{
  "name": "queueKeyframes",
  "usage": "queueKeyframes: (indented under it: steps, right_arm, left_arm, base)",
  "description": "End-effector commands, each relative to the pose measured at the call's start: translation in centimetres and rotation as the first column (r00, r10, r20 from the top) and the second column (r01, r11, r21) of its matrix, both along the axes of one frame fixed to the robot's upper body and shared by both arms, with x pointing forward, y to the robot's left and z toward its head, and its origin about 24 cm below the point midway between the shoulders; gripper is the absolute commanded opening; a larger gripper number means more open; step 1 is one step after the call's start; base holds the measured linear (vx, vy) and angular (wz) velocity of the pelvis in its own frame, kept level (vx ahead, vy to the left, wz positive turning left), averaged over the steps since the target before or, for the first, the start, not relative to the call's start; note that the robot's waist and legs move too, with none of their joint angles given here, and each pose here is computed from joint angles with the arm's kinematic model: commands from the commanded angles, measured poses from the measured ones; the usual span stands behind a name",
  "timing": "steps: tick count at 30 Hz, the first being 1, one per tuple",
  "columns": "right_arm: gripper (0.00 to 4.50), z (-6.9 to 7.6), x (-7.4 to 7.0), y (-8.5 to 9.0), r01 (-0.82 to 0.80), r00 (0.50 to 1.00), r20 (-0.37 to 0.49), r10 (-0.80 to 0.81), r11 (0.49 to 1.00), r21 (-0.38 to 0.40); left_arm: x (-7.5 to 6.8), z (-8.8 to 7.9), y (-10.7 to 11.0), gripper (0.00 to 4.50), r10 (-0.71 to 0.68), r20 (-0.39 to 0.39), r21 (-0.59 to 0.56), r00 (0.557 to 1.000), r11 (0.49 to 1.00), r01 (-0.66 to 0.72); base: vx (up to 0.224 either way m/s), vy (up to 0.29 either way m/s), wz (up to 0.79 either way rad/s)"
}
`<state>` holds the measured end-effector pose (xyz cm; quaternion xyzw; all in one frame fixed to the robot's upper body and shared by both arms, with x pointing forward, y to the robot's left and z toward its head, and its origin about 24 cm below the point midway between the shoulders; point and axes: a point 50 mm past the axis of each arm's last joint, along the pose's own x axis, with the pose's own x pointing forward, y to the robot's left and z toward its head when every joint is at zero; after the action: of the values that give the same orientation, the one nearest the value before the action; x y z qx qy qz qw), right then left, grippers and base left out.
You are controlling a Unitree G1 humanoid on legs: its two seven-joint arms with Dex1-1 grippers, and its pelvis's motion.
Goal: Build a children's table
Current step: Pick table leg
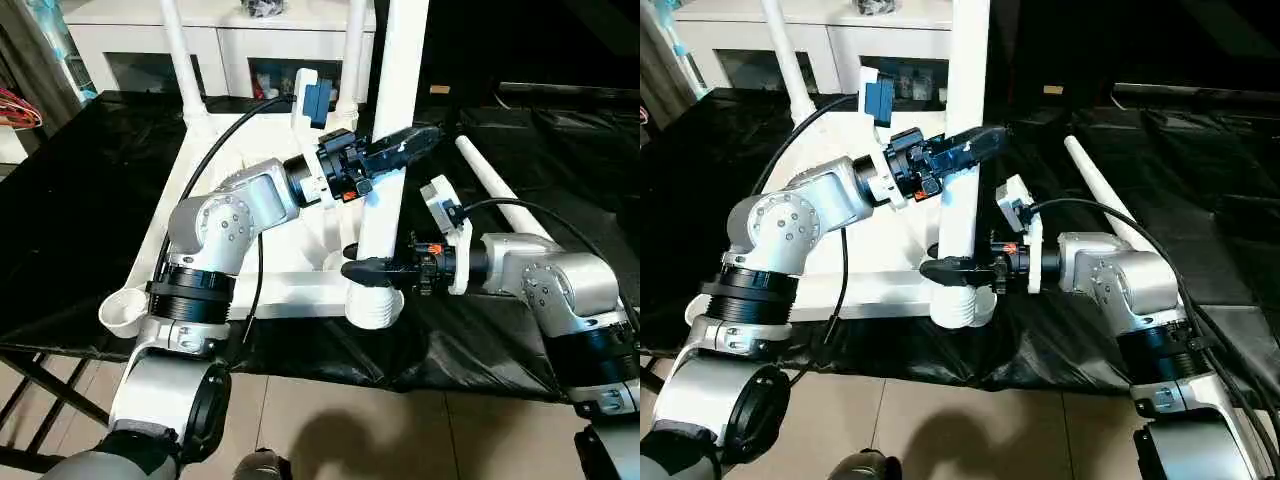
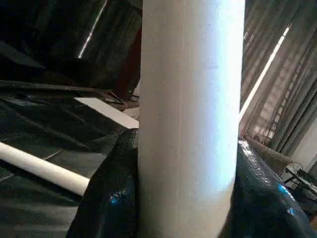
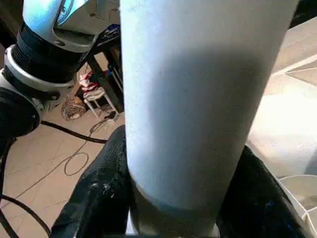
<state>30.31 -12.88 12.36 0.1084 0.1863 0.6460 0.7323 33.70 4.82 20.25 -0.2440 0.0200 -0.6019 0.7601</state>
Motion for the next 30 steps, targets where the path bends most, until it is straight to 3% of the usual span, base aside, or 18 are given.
queueKeyframes:
  steps: [1,4,5,7,12,15,19,23,26,27,30]
  right_arm:
    - [1.89,-0.4,0.2,-0.1,0.017,1.0,-0.011,-0.018,1.0,-0.02]
    - [1.89,-0.5,0.2,-0.2,0.043,0.999,-0.006,-0.043,0.999,-0.017]
    - [1.89,-0.6,0.2,-0.2,0.048,0.999,-0.006,-0.048,0.999,-0.016]
    - [1.89,-0.7,0.4,-0.3,0.085,0.996,0.008,-0.085,0.996,-0.003]
    - [1.89,-0.9,0.6,-0.4,0.143,0.99,0.012,-0.143,0.989,0.025]
    - [1.89,-1.3,1.1,-0.3,0.219,0.975,0.036,-0.22,0.975,0.029]
    - [1.89,-0.9,1.7,-0.3,0.294,0.952,0.062,-0.299,0.952,0.082]
    - [1.89,-0.3,2.7,-0.9,0.427,0.891,0.112,-0.44,0.896,0.12]
    - [1.89,-0.3,2.9,-1.4,0.497,0.846,0.162,-0.507,0.862,0.104]
    - [1.89,-0.3,2.9,-1.8,0.533,0.819,0.19,-0.541,0.841,0.093]
    - [1.89,-0.5,3.0,-2.3,0.586,0.78,0.225,-0.584,0.808,0.066]
  left_arm:
    - [-0.2,0.5,-0.2,1.81,-0.026,0.028,0.004,0.999,1.0,0.026]
    - [0.2,0.6,-0.3,1.81,0.027,0.041,0.009,0.999,1.0,-0.028]
    - [0.4,0.5,-0.3,2.16,0.045,0.028,0.011,0.999,0.999,-0.045]
    - [0.4,0.2,-0.1,2.51,0.063,0.072,0.046,0.995,0.997,-0.066]
    - [0.1,0.7,0.0,2.86,0.054,0.104,-0.008,0.993,0.999,-0.053]
    - [-0.1,1.9,0.6,2.91,0.06,0.104,-0.171,0.993,0.984,-0.042]
    - [0.2,2.8,1.4,2.91,0.109,0.093,-0.266,0.99,0.961,-0.081]
    - [0.3,3.8,2.4,2.91,0.158,0.112,-0.339,0.981,0.934,-0.112]
    - [0.2,3.0,2.8,2.91,0.174,0.168,-0.239,0.97,0.962,-0.131]
    - [0.1,1.7,3.0,2.91,0.187,0.261,-0.095,0.947,0.981,-0.167]
    - [-0.1,-0.3,3.1,2.91,0.141,0.336,0.08,0.931,0.981,-0.177]
  base:
    - [0.0,0.0,0.0]
    - [0.0,0.0,0.0]
    - [0.0,0.0,0.0]
    - [0.0,0.0,0.0]
    - [0.0,0.0,0.0]
    - [0.0,0.0,0.0]
    - [0.0,0.0,0.0]
    - [0.0,0.0,0.0]
    - [0.0,0.0,0.0]
    - [0.0,0.0,0.0]
    - [0.0,0.0,0.0]
